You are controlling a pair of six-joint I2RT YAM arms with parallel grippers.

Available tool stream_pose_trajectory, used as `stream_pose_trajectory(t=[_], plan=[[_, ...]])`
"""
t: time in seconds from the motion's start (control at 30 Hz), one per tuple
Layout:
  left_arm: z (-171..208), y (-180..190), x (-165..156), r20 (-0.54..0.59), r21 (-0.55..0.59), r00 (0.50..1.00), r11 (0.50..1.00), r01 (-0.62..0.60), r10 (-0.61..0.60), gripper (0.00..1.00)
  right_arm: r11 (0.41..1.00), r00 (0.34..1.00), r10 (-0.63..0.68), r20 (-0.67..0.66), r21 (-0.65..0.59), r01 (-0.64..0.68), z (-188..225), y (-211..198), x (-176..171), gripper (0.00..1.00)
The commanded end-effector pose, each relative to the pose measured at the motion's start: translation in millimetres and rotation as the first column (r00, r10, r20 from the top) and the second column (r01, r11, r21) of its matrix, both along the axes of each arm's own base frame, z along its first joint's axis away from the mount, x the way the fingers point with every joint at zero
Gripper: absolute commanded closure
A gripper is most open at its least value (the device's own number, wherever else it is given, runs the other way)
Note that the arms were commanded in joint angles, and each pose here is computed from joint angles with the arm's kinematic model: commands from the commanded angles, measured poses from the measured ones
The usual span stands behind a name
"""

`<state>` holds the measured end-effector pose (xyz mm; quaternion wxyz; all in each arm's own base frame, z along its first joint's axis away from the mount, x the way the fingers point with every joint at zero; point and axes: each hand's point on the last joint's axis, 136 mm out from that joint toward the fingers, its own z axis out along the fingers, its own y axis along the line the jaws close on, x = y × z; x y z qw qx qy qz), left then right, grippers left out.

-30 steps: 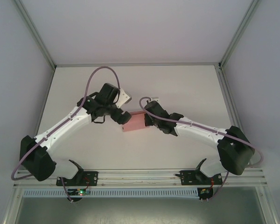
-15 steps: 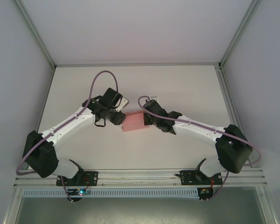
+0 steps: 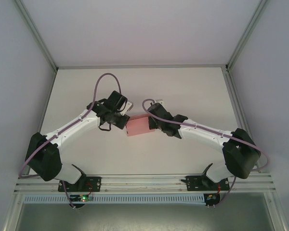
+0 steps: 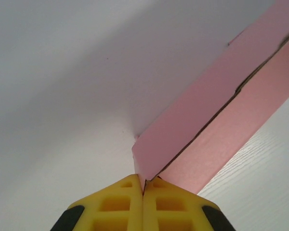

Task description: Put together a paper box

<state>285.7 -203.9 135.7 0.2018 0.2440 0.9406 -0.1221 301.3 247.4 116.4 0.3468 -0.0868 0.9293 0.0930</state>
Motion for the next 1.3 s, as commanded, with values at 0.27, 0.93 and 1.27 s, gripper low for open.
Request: stream_pose_trajectory(t=[0.27,0.93,1.27], plan=[[29,-20,4,-0.119,-0.175,0.969,0.956,-0.237,0.218,1.0,0.982,0.997,-0.081,-0.014,-0.172,0.078,-23,-13,-17,1.0],[24,-37,24,-0.258,-0.283,0.903,0.866,-0.412,0.345,1.0,0.984,0.995,-0.1,-0.024,-0.148,0.095,-37,0,-23,1.0],[-13,-21,7,-0.213,-0.207,0.937,0.924,-0.321,0.278,1.0,0.982,0.994,-0.105,-0.034,-0.164,0.098,-44,-3,-23,1.0]])
